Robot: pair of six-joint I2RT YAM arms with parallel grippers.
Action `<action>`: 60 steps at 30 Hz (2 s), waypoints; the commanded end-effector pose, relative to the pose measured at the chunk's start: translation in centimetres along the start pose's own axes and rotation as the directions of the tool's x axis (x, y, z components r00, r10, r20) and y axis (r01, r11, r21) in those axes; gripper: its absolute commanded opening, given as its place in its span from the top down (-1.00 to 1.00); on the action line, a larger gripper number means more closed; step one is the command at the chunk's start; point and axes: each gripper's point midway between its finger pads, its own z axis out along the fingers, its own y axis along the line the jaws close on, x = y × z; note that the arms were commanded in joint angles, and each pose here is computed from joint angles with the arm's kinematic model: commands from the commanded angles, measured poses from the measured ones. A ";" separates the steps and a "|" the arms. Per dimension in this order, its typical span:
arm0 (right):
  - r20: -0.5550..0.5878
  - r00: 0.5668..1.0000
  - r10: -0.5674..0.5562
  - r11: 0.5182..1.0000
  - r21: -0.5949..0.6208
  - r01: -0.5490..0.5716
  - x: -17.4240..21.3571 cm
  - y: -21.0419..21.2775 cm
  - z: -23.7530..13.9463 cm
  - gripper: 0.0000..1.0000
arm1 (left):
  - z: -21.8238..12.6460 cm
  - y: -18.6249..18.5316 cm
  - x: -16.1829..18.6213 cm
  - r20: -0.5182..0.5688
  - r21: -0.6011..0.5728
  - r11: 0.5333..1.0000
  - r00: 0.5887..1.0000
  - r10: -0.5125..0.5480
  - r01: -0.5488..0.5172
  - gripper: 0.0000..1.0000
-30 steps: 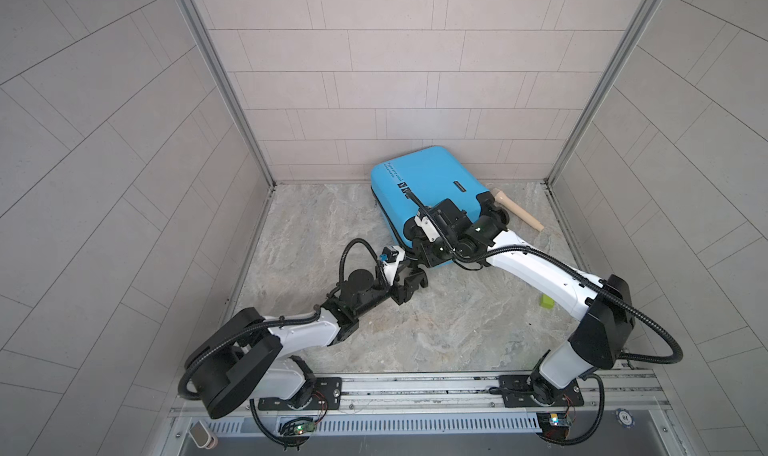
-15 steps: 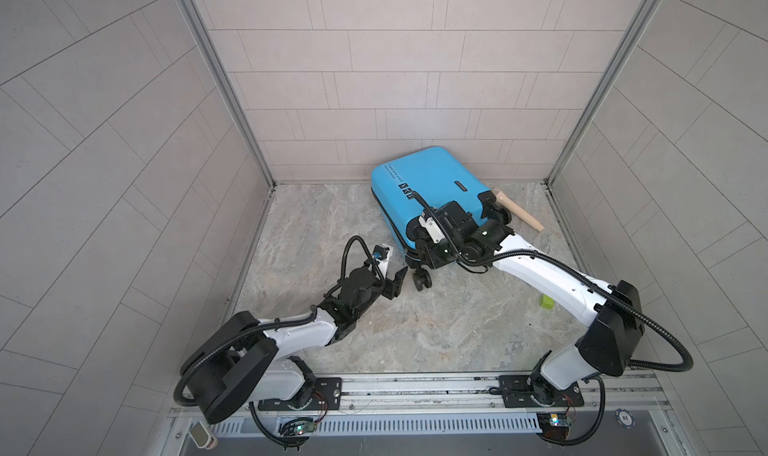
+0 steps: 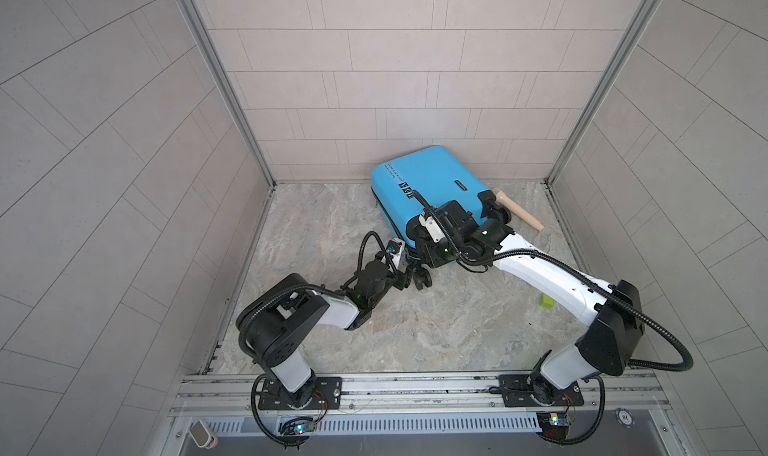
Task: Pack the luggage
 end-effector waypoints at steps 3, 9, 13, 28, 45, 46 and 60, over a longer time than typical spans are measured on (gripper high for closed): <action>0.250 0.968 -0.012 0.996 -0.080 0.033 -5.5 2.3 -5.2 1.00 | 1.2 1.4 -3.0 0.111 -0.048 0.999 0.994 0.008 -0.002 -0.39; 0.247 0.969 -0.014 0.996 -0.082 0.035 -5.3 2.3 -5.2 1.00 | 1.2 1.3 -4.4 0.172 -0.010 1.000 0.985 -0.005 0.007 0.15; 0.245 0.969 -0.014 0.996 -0.080 0.035 -5.2 2.3 -5.3 1.00 | 1.0 1.3 -5.5 0.197 0.015 1.000 0.980 -0.011 0.009 0.38; 0.245 0.969 -0.015 0.996 -0.087 0.037 -5.0 2.4 -5.2 1.00 | 0.0 1.2 -7.0 0.207 0.122 0.991 0.976 -0.071 0.046 0.96; 0.235 0.972 -0.018 0.994 -0.099 0.043 -4.8 2.8 -4.9 1.00 | 0.2 0.1 -8.0 0.204 0.175 0.984 0.978 -0.052 0.016 0.46; 0.236 0.972 -0.019 0.994 -0.101 0.044 -4.8 2.9 -5.0 1.00 | 0.1 -0.1 -8.2 0.208 0.185 0.983 0.977 -0.054 0.014 0.46; 0.226 0.974 -0.022 0.994 -0.104 0.047 -4.7 3.1 -4.7 1.00 | -0.3 -1.6 -8.3 0.190 0.241 0.970 0.982 -0.012 -0.034 0.54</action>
